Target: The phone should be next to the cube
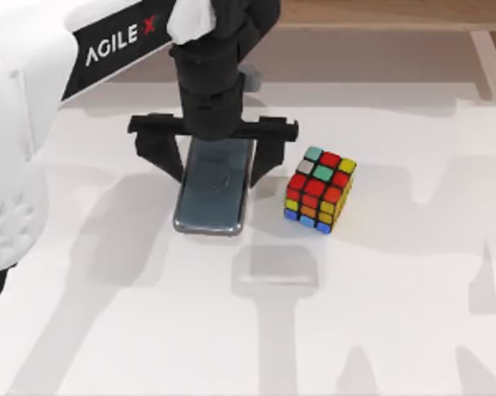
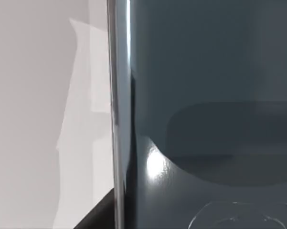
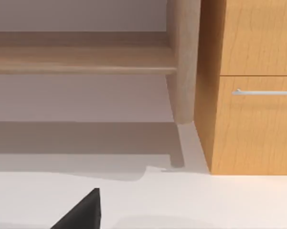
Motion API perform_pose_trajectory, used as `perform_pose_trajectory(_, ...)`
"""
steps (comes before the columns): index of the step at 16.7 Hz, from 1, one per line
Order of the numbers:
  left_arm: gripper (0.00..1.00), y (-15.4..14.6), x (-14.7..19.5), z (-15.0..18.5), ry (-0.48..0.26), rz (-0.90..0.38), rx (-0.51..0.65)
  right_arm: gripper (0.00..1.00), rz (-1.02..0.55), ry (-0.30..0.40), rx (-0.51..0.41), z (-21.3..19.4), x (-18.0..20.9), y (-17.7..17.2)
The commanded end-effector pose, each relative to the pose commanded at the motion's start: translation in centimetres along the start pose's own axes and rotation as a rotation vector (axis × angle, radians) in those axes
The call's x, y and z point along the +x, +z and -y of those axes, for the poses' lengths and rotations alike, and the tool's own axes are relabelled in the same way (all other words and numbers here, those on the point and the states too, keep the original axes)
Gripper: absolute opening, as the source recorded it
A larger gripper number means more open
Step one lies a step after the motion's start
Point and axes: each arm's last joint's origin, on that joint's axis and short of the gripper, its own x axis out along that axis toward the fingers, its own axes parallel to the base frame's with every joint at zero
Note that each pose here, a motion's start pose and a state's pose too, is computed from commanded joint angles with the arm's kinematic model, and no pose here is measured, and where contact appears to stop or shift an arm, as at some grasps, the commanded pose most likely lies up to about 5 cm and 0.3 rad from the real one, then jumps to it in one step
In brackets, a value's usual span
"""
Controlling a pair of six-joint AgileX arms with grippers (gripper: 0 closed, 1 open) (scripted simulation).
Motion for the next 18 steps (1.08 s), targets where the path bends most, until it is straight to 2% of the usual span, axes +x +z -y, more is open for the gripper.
perform_pose_trajectory(11, 0.0, -1.2, -3.1, 0.9, -0.062, 0.085, 0.042, 1.0, 0.0, 0.0, 0.0, 0.0, 0.0, 0.0)
perform_pose_trajectory(18, 0.0, -0.4, -3.2, 0.5, -0.08, 0.148, 0.008, 1.0, 0.0, 0.0, 0.0, 0.0, 0.0, 0.0)
